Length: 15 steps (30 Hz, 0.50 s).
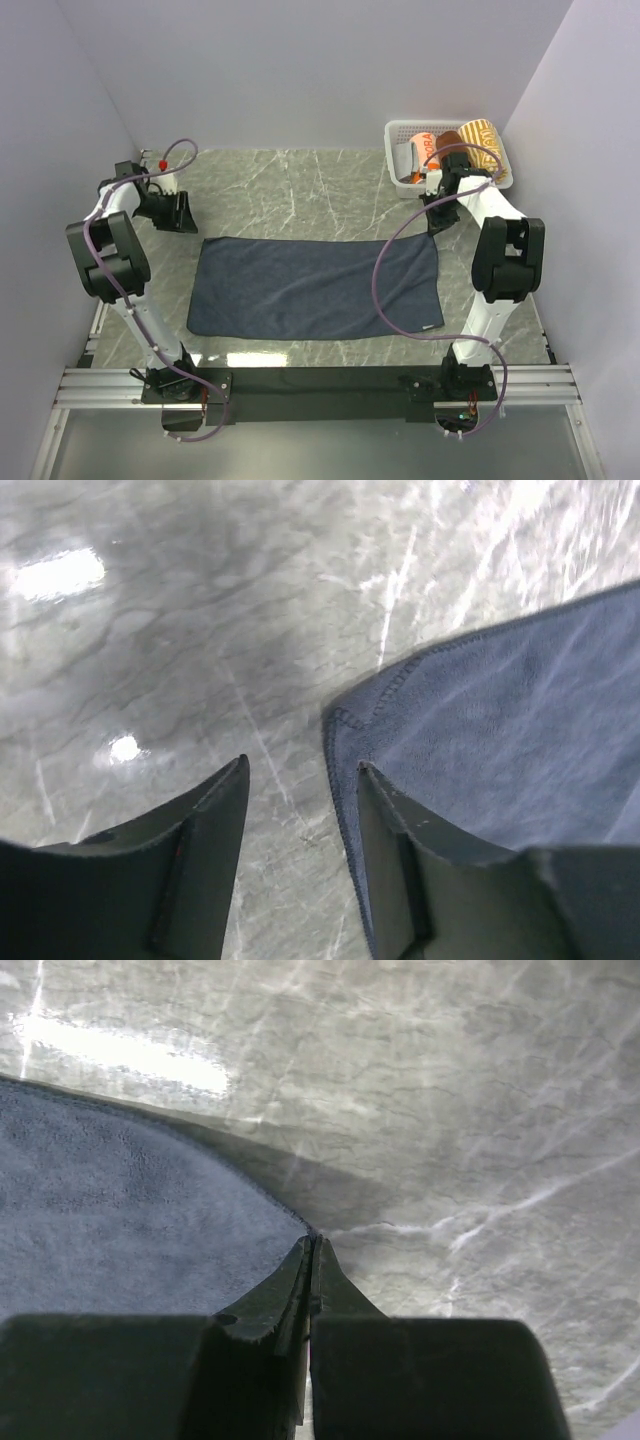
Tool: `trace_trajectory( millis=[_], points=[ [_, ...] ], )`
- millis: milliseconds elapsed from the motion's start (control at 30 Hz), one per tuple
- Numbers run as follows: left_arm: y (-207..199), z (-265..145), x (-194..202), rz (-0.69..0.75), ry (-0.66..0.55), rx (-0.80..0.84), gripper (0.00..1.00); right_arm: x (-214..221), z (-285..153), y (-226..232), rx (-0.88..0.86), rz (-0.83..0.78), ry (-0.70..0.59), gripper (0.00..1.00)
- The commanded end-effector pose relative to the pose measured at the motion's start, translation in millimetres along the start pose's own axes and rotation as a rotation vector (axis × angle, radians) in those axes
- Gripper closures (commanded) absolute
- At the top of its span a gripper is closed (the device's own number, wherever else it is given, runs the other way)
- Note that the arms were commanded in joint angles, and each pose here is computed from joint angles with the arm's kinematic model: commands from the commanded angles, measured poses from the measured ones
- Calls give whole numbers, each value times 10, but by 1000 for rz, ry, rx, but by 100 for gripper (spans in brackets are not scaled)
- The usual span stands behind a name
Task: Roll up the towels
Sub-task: Flatten the towel
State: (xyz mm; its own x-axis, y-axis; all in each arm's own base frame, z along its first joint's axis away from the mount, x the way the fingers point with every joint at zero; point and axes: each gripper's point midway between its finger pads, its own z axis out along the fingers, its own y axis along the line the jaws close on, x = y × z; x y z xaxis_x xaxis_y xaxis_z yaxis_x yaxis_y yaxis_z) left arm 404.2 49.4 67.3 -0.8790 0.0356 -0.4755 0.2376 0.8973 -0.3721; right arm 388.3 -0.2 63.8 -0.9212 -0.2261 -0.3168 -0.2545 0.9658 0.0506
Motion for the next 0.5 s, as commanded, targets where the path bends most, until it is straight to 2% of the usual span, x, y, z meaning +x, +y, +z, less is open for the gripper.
trace_trajectory(
  millis=[0,233,467],
  points=[
    [-137,-23,-114,154,-9,27,46,-73,-23,59,-19,3,-23,100],
    [-238,148,-97,312,36,9,48,-117,-8,62,-27,11,-20,100],
    [-274,381,-20,379,108,-24,46,-108,9,32,-15,7,-8,100]
  ],
)
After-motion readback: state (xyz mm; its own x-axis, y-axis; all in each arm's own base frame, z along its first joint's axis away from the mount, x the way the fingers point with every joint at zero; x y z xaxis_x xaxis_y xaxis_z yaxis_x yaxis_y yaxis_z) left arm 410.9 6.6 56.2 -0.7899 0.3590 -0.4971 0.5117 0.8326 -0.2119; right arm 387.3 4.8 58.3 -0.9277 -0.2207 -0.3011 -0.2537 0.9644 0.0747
